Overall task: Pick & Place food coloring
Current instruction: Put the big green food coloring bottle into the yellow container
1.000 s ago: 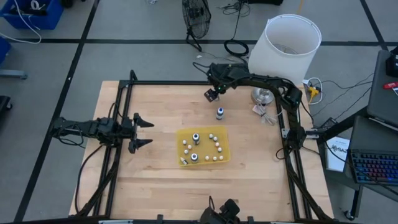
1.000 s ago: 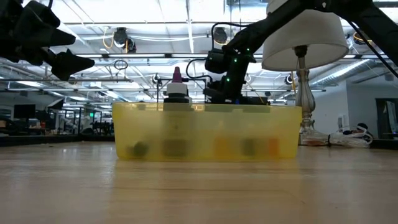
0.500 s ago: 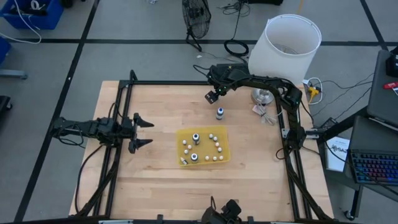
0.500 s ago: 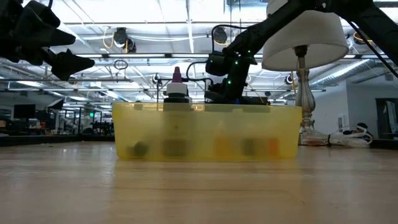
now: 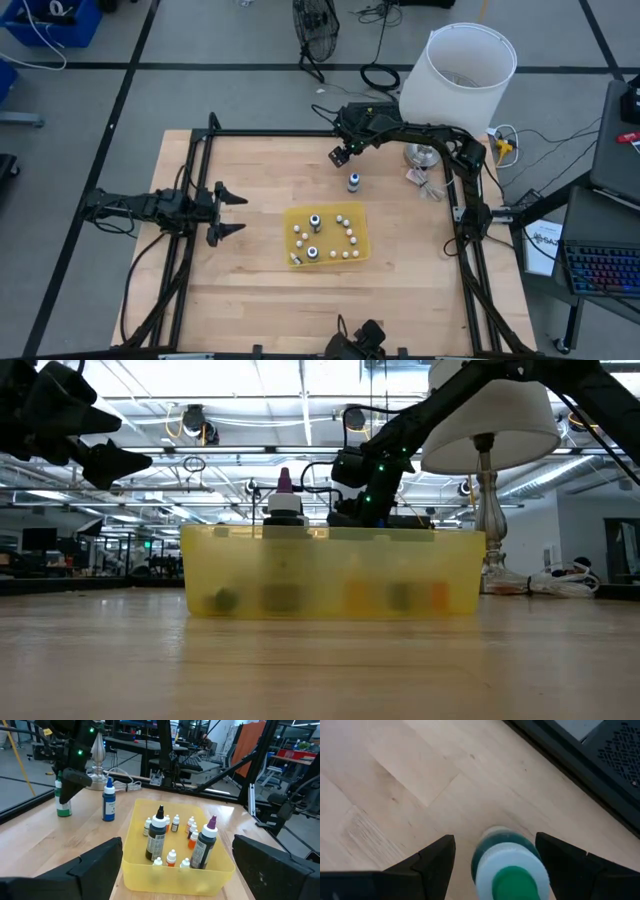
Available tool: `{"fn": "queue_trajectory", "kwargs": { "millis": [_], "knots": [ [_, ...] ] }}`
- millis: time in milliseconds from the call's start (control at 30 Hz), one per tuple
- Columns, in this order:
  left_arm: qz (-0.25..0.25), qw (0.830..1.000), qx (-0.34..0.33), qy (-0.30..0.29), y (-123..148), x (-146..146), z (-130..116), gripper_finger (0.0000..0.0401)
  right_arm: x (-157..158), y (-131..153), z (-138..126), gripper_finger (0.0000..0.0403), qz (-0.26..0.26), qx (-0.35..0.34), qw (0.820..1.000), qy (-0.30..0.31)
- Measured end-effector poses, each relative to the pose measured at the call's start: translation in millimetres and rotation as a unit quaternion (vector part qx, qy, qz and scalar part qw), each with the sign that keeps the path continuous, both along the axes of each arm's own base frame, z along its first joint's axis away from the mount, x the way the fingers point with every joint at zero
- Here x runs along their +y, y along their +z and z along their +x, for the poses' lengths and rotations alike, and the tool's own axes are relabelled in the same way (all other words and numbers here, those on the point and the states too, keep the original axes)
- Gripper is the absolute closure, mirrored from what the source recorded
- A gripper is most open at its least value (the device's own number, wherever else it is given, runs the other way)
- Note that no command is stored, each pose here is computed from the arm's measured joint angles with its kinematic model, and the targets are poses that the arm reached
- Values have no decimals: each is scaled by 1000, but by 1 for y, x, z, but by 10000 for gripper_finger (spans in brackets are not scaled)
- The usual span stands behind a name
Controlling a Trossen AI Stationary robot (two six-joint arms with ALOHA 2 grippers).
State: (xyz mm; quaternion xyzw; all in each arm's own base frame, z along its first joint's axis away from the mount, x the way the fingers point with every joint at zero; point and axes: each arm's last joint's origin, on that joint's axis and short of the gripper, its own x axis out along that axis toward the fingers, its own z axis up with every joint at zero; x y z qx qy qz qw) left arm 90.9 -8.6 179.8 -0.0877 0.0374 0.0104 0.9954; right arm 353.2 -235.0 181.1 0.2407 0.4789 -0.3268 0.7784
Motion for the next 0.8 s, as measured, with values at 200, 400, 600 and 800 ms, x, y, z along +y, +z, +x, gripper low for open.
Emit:
{"fn": "queue_trajectory", "kwargs": {
  "millis": [200, 400, 600, 800],
  "knots": [
    [0, 1000, 0, 0, 0, 0, 0, 27, 0, 0, -1, 140, 3, 3, 1000, 0],
    [0, 1000, 0, 0, 0, 0, 0, 25, 1, 0, -1, 174, 6, 2, 1000, -8],
    [0, 1000, 0, 0, 0, 0, 0, 31, 3, -1, 1, 279, -1, 9, 1000, 16],
    [0, 1000, 0, 0, 0, 0, 0, 23, 24, 15, 10, 279, -25, 4, 997, 80]
  ]
}}
